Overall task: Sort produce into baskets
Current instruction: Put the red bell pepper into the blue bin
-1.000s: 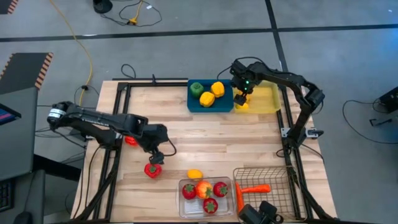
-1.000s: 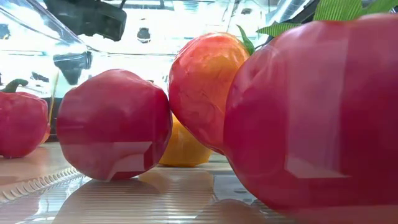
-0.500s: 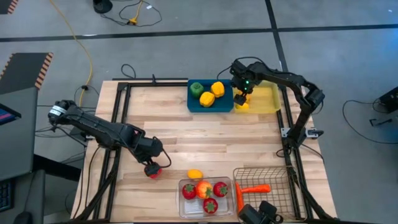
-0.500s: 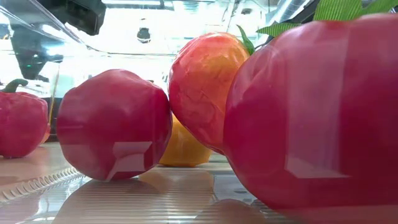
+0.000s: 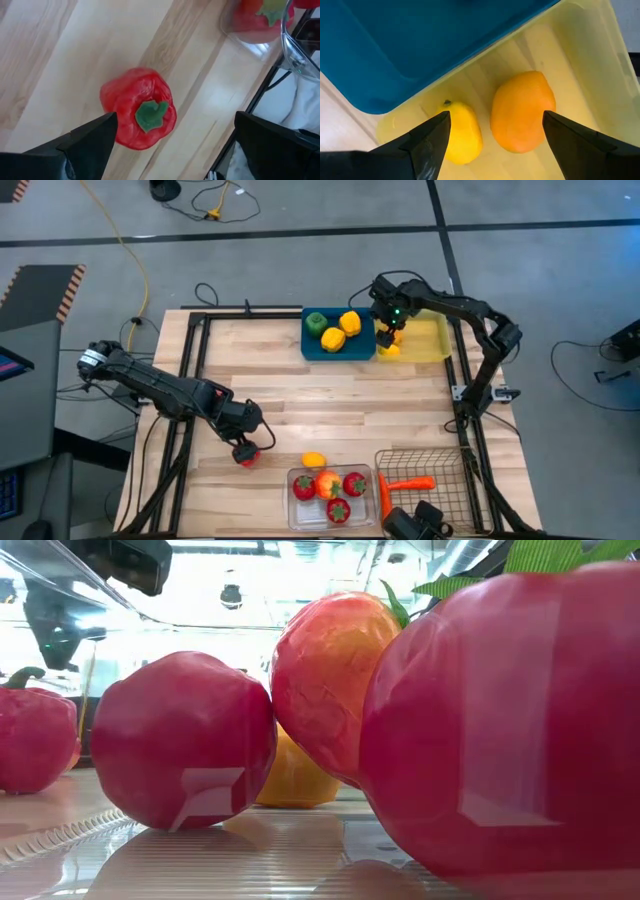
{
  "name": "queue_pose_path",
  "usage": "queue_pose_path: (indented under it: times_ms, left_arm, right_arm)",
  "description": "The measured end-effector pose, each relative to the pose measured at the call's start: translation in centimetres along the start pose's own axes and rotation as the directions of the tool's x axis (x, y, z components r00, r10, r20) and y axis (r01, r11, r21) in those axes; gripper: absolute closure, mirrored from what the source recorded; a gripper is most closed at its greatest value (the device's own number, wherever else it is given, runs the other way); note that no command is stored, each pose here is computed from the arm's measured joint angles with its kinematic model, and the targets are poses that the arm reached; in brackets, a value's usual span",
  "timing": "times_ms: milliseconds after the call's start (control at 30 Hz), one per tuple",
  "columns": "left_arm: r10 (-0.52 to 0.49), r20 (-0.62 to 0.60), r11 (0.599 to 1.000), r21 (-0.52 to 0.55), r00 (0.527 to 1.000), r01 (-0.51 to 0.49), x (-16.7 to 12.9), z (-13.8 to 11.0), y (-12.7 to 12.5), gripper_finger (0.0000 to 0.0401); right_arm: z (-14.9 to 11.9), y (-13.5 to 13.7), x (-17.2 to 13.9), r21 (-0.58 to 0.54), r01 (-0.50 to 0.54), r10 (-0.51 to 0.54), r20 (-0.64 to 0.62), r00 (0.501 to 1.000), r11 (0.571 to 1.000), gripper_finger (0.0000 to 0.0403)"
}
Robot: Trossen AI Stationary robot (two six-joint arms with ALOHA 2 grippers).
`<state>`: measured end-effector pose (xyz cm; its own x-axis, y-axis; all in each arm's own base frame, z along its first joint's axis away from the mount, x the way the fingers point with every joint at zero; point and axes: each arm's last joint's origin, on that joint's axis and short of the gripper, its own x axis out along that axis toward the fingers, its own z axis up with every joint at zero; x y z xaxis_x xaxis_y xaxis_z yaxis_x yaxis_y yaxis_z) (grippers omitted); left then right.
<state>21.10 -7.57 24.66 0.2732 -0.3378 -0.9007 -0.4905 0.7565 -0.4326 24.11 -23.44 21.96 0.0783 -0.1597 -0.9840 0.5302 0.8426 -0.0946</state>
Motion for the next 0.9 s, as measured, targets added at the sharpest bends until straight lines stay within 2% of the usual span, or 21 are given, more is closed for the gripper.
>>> queue_pose_path:
  times_ms: [133, 300, 500, 733, 900]
  left_arm:
    - [0.002, 0.0, 1.0, 0.028, 1.0, -0.002, 0.0, 0.0, 0.0, 0.0004]
    - [0.014, -0.008, 1.0, 0.004, 1.0, -0.014, 0.0, -0.2, 0.1, 0.0003]
    - [0.088, 0.058, 0.996, -0.009, 0.994, -0.087, 0.5, -1.1, -0.2, 0.0002]
    - [0.125, 0.094, 0.992, -0.012, 0.988, -0.124, 1.0, -2.1, -0.8, 0.0002]
    - [0.176, 0.067, 0.984, 0.004, 0.982, -0.176, 2.4, -2.4, -1.1, 0.0002]
  right_arm:
    - [0.0, 0.0, 0.0, 0.001, 0.0, 0.0, 0.003, 1.0, 1.0, 0.006]
    - [0.0, 0.0, 0.0, 0.001, 0.0, 0.0, 0.003, 1.0, 1.0, 0.006]
    - [0.0, 0.0, 0.0, 0.0, 0.0, 0.0, 0.003, 1.0, 1.0, 0.006]
    - [0.0, 0.0, 0.0, 0.0, 0.0, 0.0, 0.003, 1.0, 1.0, 0.006]
    - [0.0, 0.0, 0.0, 0.0, 0.0, 0.0, 0.003, 1.0, 1.0, 0.006]
